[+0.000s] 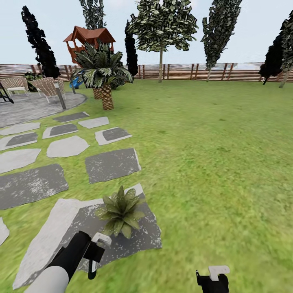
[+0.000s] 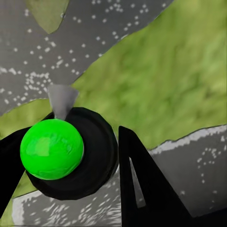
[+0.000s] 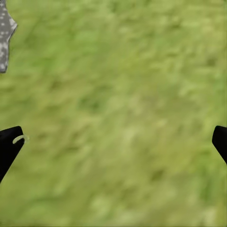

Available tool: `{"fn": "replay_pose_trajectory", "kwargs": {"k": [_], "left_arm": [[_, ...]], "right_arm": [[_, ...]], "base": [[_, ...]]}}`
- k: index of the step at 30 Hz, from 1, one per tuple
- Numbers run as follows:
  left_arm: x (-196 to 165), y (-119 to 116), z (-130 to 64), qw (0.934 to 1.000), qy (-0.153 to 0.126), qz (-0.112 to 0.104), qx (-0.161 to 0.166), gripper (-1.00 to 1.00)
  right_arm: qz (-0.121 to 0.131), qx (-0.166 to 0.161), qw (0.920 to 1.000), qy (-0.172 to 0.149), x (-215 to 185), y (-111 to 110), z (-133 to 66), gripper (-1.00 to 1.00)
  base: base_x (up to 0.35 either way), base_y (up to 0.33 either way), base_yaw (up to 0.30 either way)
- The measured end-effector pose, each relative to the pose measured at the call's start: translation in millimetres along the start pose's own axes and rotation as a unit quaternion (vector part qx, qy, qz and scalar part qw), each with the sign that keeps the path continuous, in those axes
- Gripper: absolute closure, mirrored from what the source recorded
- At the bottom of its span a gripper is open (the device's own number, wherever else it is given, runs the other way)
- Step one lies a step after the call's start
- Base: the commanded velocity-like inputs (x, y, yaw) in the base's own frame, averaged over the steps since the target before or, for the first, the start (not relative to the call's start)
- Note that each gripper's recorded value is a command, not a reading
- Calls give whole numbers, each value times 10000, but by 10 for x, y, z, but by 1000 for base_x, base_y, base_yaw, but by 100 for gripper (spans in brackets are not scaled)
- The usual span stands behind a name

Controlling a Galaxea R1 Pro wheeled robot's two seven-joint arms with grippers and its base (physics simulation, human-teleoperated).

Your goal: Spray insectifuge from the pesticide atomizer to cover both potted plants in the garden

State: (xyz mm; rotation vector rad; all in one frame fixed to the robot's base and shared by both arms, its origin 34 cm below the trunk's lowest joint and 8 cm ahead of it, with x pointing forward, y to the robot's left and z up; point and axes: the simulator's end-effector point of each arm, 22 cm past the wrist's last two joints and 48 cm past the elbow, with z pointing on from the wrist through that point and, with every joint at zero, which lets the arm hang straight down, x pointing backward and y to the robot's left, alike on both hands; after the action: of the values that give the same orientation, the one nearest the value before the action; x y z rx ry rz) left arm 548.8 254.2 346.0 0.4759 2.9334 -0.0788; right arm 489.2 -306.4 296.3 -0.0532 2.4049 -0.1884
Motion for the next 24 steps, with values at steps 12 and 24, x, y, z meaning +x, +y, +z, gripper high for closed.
{"fn": "replay_pose_trajectory", "kwargs": {"k": [12,24], "left_arm": [[-26,-47,10,10000,-32,7,-5,100],[-28,-55,10,10000,-32,7,1,100]], "right_arm": [[-10,-4,10000,-2,-1,3,0,-100],[-9,-14,10000,4,4,16,-3,-100]], "base": [[0,-235,165],[32,-274,276]]}}
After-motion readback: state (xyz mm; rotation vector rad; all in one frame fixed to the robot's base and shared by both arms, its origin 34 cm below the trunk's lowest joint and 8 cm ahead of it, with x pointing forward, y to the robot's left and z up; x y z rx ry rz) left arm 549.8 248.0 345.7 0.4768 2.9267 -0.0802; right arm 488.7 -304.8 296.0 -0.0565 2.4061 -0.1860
